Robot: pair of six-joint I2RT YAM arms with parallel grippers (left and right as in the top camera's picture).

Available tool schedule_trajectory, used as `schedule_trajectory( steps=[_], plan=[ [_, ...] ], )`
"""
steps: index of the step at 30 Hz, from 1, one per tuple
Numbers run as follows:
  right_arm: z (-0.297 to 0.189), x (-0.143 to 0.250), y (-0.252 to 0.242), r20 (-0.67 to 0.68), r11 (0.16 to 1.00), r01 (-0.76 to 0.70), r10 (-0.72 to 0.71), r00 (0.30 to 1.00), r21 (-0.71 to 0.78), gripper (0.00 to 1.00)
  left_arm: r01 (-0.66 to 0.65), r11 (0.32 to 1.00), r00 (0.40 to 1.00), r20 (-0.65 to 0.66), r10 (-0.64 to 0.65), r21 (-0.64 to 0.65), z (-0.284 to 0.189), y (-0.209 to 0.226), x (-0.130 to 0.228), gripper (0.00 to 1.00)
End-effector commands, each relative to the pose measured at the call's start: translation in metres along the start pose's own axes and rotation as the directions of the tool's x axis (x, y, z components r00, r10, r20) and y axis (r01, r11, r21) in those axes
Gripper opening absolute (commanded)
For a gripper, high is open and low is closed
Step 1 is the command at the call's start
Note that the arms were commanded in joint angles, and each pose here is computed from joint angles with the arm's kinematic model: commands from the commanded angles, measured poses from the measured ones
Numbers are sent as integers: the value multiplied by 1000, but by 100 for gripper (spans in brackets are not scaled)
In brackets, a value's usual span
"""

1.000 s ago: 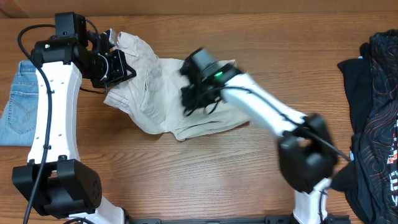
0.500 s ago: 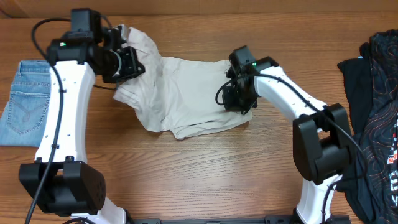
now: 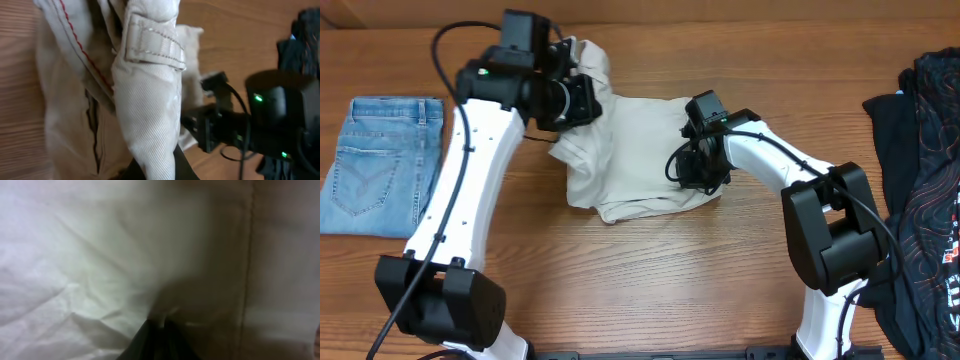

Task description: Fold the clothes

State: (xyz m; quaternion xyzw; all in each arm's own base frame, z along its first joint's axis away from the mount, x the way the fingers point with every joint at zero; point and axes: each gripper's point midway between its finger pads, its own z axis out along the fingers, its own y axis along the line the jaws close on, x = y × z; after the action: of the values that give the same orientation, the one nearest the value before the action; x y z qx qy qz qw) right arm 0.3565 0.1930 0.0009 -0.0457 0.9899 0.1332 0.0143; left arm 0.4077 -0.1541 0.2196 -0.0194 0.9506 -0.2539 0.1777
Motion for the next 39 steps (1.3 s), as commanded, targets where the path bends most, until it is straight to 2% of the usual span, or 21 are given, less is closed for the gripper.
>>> schedule_trajectory(
  steps=[1, 7, 19, 27, 39],
  plan=[
    [17, 15, 3, -45, 1000, -5, 5, 999, 4, 11, -45, 997, 998, 49, 42, 66, -16, -39, -1, 4],
    [17, 16, 4, -51, 1000, -6, 6, 999, -1, 11, -47, 999, 998, 34, 47, 9, 6, -47, 5, 4],
    [17, 16, 4, -51, 1000, -6, 6, 999, -6, 11, -77, 997, 996, -39, 78, 30, 57, -70, 21, 4],
    [17, 16, 4, -51, 1000, -6, 6, 999, -6, 11, -80, 996, 996, -37, 81, 31, 61, -71, 21, 4],
    [18, 16, 9, -46, 995, -98, 98, 994, -6, 11, -83, 995, 997, 5, 83, 63, 64, -87, 15, 4]
  ],
)
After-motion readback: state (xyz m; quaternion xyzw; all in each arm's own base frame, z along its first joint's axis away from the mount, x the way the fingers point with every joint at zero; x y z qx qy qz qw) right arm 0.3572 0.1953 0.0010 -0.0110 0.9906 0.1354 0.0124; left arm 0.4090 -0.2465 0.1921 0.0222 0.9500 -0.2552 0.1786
